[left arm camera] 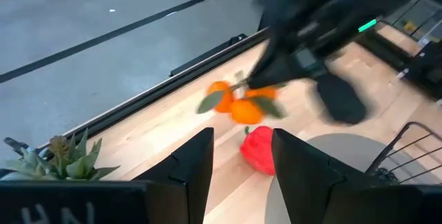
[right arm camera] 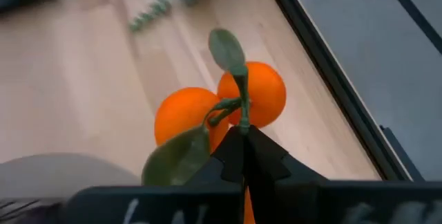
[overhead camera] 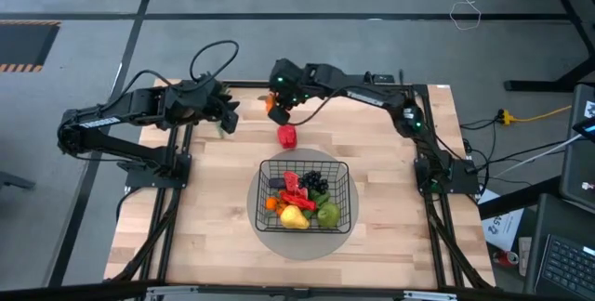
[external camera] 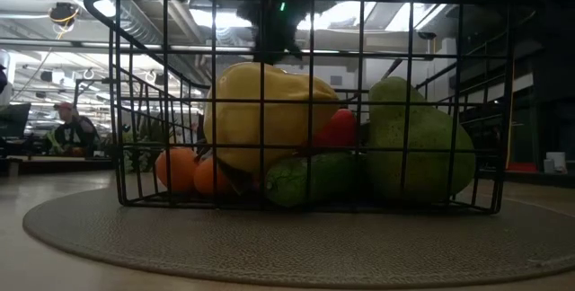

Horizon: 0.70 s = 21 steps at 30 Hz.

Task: Build produce basket
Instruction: Put the orange tangerines into the black wire basket

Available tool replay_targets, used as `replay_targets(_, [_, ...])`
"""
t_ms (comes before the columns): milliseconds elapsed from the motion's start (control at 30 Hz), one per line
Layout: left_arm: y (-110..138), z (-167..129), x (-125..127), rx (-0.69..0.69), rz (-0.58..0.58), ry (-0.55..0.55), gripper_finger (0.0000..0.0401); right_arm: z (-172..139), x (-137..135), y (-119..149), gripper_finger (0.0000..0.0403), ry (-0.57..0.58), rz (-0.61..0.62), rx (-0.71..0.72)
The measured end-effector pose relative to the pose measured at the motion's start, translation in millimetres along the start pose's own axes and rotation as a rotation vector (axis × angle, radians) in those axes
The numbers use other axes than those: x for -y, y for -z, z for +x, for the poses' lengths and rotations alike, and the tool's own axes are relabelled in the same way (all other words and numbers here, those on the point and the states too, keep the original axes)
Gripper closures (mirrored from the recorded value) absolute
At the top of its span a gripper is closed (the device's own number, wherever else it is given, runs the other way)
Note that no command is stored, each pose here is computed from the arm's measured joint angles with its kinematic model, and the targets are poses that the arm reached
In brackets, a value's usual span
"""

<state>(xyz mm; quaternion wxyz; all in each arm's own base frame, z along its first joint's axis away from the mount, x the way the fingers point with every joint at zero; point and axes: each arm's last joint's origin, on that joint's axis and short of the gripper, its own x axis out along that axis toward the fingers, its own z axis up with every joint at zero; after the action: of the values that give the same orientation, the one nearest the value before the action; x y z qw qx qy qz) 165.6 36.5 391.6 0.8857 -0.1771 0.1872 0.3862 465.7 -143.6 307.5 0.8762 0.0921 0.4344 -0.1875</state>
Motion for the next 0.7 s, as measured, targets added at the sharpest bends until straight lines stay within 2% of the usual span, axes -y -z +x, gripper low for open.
replay_targets(200, [1, 0, -1, -0.011, 0.042, -0.007, 0.0259, -71, -19, -1, 0.0403, -0.04, -0.038, 0.048])
replay_targets(433, [1, 0, -1, -0.005, 0.043, -0.018, 0.0259, -142, -43, 14, 0.0403, -0.095, -0.046, 0.056])
replay_targets(533, [1, 0, -1, -0.001, 0.043, -0.026, 0.0259, -160, -57, 23, 0.0403, -0.122, -0.034, 0.04])
replay_targets(700, [1, 0, -1, 0.0, 0.043, -0.026, 0.0259, -171, -86, 39, 0.0403, -0.158, -0.041, -0.035])
